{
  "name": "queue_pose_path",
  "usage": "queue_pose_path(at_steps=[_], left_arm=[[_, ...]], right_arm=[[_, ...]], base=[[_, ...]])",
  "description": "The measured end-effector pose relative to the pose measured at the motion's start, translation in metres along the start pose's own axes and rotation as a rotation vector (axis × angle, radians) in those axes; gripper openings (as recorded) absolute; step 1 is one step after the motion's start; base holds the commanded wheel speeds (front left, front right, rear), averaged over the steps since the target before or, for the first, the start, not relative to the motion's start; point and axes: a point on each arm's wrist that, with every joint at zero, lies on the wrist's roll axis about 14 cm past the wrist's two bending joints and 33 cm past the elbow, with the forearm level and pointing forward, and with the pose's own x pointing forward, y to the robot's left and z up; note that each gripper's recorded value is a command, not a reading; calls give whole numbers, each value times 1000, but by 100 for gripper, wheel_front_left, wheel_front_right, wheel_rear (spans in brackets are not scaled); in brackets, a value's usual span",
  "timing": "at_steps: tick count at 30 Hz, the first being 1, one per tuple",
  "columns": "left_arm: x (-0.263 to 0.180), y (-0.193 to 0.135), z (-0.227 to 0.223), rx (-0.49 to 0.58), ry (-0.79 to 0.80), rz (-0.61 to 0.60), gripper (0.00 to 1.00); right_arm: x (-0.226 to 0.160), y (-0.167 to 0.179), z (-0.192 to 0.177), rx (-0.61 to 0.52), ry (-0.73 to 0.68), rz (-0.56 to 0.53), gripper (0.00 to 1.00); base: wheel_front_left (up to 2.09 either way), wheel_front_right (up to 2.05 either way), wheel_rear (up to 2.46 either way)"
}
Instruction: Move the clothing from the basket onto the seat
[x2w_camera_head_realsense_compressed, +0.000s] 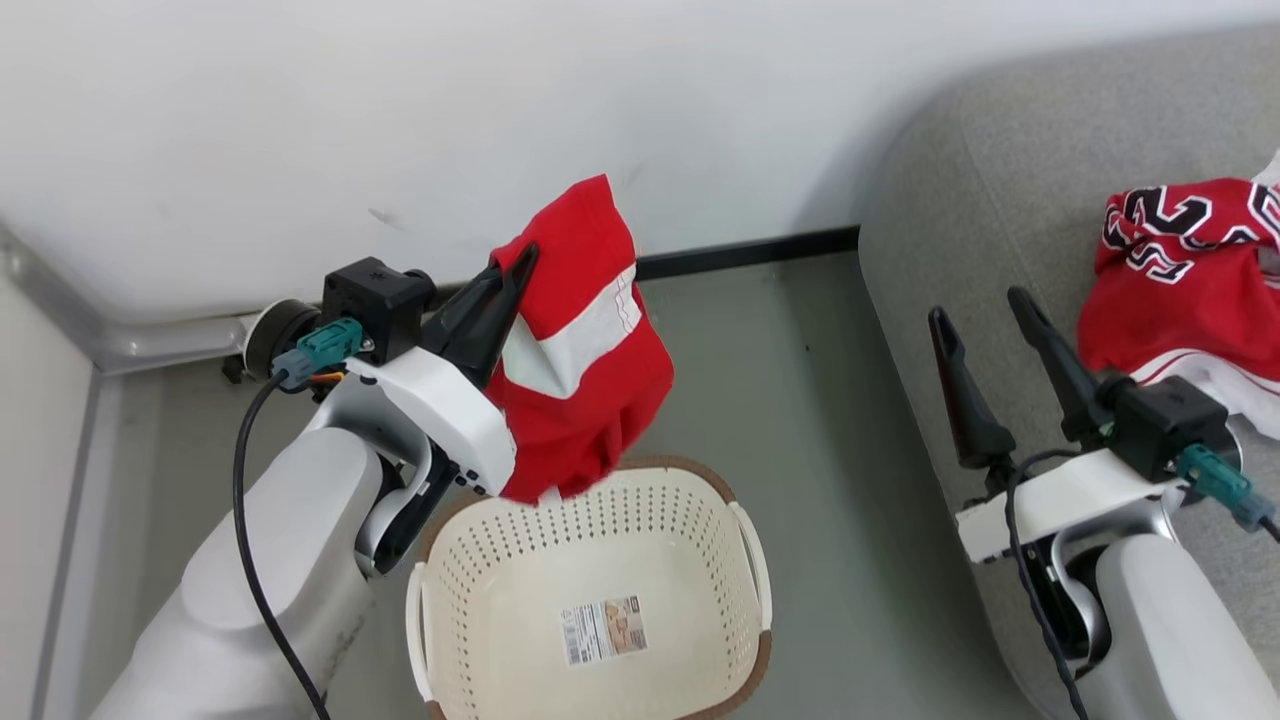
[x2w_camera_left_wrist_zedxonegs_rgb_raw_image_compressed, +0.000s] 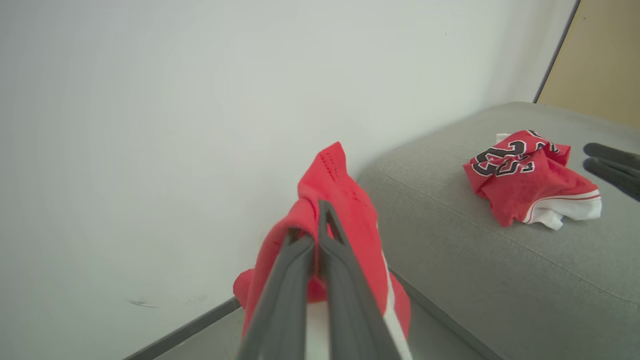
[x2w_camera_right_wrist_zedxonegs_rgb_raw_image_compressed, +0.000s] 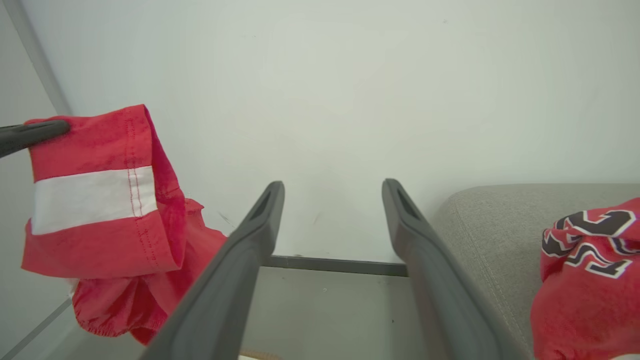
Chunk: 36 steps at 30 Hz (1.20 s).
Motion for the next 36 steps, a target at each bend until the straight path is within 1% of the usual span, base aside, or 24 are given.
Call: queue_pose_path(at_steps=[12, 20, 36], left_arm=[[-24, -21, 36, 35, -36, -8, 0], [-39, -32, 41, 39, -21, -13, 0], [-48, -55, 64, 61, -44, -59, 0]], right_arm=[[-30, 10, 6, 16, 11, 13, 100], [-46, 16, 8, 29, 17, 21, 100], [-58, 28, 10, 38, 16, 51, 100]], base=[[0, 0, 0], [0, 0, 0], [0, 0, 0]])
